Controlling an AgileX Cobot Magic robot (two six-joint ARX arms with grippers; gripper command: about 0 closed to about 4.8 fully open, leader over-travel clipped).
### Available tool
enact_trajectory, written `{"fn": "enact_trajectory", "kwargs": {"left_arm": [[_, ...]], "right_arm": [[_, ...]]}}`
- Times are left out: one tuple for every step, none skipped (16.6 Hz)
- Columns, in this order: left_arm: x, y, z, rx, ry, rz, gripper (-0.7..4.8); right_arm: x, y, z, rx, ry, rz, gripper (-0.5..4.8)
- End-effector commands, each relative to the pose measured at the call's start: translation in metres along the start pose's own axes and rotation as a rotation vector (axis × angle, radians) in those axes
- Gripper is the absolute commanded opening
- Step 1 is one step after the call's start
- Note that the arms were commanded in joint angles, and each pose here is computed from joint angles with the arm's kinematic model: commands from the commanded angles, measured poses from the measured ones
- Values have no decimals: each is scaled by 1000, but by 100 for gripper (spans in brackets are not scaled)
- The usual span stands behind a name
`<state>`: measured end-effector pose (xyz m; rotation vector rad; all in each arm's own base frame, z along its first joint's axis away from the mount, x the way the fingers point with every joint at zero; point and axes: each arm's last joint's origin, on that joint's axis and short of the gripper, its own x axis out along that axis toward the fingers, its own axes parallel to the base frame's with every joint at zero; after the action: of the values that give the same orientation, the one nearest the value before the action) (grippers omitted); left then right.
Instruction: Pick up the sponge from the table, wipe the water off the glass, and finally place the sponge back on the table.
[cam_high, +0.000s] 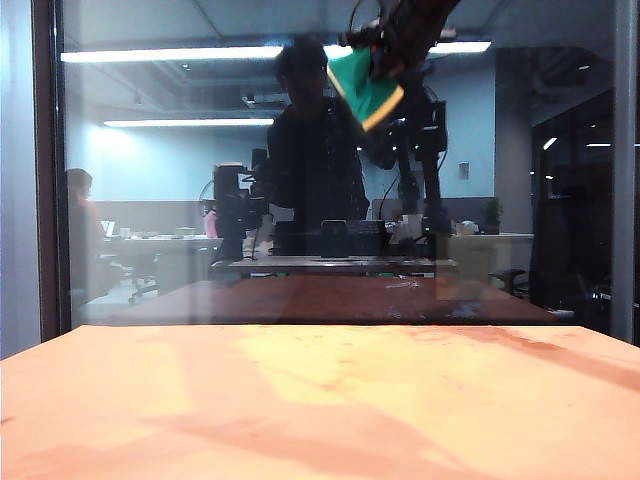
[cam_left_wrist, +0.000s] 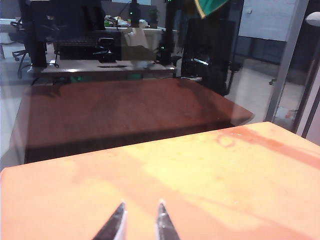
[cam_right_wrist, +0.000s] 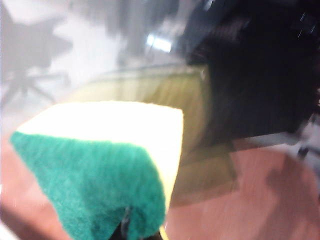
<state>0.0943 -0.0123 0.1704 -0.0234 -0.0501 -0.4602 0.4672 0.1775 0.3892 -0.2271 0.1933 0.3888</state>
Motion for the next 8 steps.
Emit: {"fn": "enact_trajectory", "kwargs": {"left_arm": [[0, 0, 2, 11, -13, 0, 78], [0, 0, 2, 11, -13, 0, 79], [0, 0, 2, 11, -13, -1, 79], [0, 0, 2, 11, -13, -1, 79], [0, 0, 2, 11, -14, -1, 79], [0, 0, 2, 11, -14, -1, 79], [0, 0, 2, 11, -14, -1, 79], [0, 0, 2, 11, -14, -1, 79]], "right_arm": [[12, 3, -19, -3, 90, 12, -9], [15, 4, -24, -5, 116, 17, -9], [20, 6, -33, -6, 158, 25, -9], [23, 7, -38, -17, 185, 31, -9], [24, 7, -43, -22, 212, 31, -9], [26, 8, -47, -22, 238, 36, -9], [26, 9, -49, -22, 250, 37, -9], [26, 9, -49, -22, 252, 38, -9]]}}
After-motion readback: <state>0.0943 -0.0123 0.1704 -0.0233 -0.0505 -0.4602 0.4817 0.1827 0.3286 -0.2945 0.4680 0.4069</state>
